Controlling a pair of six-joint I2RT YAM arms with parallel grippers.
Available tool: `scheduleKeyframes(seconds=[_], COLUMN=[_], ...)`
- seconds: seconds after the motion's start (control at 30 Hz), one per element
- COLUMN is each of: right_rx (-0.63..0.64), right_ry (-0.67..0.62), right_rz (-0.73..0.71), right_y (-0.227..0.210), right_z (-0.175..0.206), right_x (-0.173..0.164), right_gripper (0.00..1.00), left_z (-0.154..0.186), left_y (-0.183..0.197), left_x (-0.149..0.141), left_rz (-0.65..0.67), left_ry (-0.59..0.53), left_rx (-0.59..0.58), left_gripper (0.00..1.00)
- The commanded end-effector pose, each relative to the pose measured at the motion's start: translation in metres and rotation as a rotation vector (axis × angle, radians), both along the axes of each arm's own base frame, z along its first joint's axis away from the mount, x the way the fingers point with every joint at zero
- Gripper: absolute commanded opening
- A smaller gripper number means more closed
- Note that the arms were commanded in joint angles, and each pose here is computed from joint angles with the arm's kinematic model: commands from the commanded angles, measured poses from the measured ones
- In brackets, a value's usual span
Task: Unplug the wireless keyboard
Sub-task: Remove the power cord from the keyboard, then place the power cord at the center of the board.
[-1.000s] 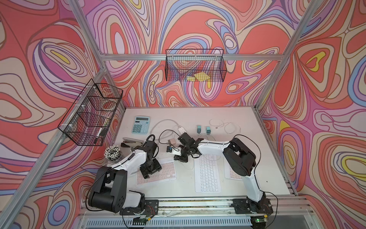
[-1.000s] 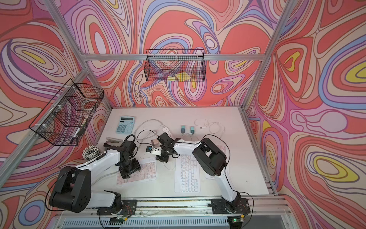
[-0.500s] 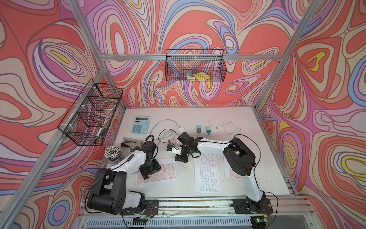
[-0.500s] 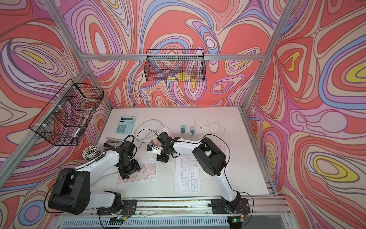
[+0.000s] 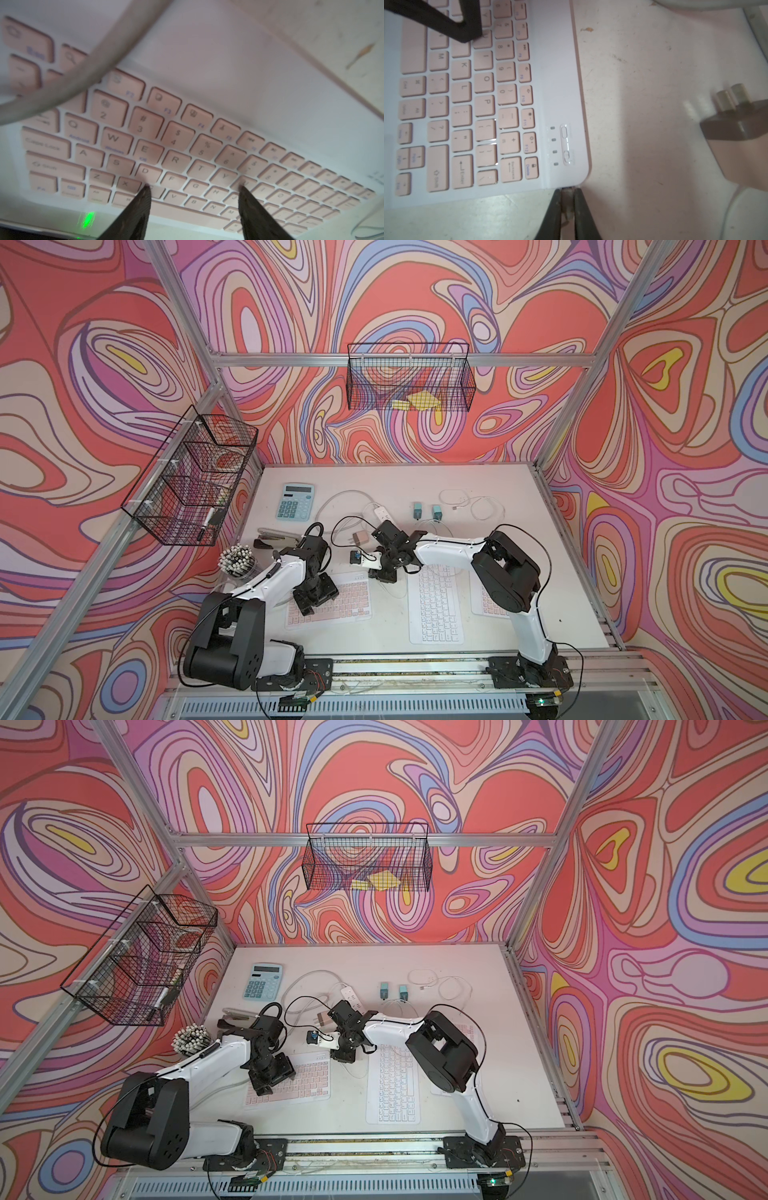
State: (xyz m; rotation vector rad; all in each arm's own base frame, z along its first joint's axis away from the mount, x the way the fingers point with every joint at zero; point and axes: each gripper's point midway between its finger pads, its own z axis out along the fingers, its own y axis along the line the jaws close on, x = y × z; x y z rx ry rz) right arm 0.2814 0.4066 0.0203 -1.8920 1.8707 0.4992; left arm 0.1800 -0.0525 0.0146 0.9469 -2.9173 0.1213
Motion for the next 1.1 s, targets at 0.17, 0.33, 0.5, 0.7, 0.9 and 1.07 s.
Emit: scheduleKeyframes(seconds=[0.17, 0.33, 0.5, 0.7, 0.9, 1.07], right_rx=[-0.340, -0.329, -0.345, -0.332, -0.280, -0.195], right_ry=[0.162, 0.152, 0.111, 0.089, 0.107, 0.137], right_rz=[-0.299, -0.298, -0.253, -0.257, -0.256, -0.287], right_y=[-0.089, -0.092, -0.100, -0.101, -0.092, -0.071], right_z=[-0.052, -0.047, -0.042, -0.030, -0.022, -0.011], right_x=[0.014, 0.010, 0.008, 0.010, 0.010, 0.017], right_gripper=[0.13, 0.13, 0.13, 0.13, 0.14, 0.16], left_z=[-0.023, -0.022, -0.022, -0.022, -0.022, -0.014], left_y=[0.004, 0.004, 0.004, 0.004, 0.002, -0.003], left_x=[-0.024, -0.023, -0.023, -0.022, -0.020, -0.009], left_rz=[-0.001, -0.001, -0.004, -0.004, -0.008, -0.027], left_ry=[0.085, 0.082, 0.082, 0.078, 0.069, 0.012], left_rx=[0.008, 0.007, 0.006, 0.004, -0.006, -0.031], left_gripper=[0.68, 0.68, 0.68, 0.69, 0.68, 0.68])
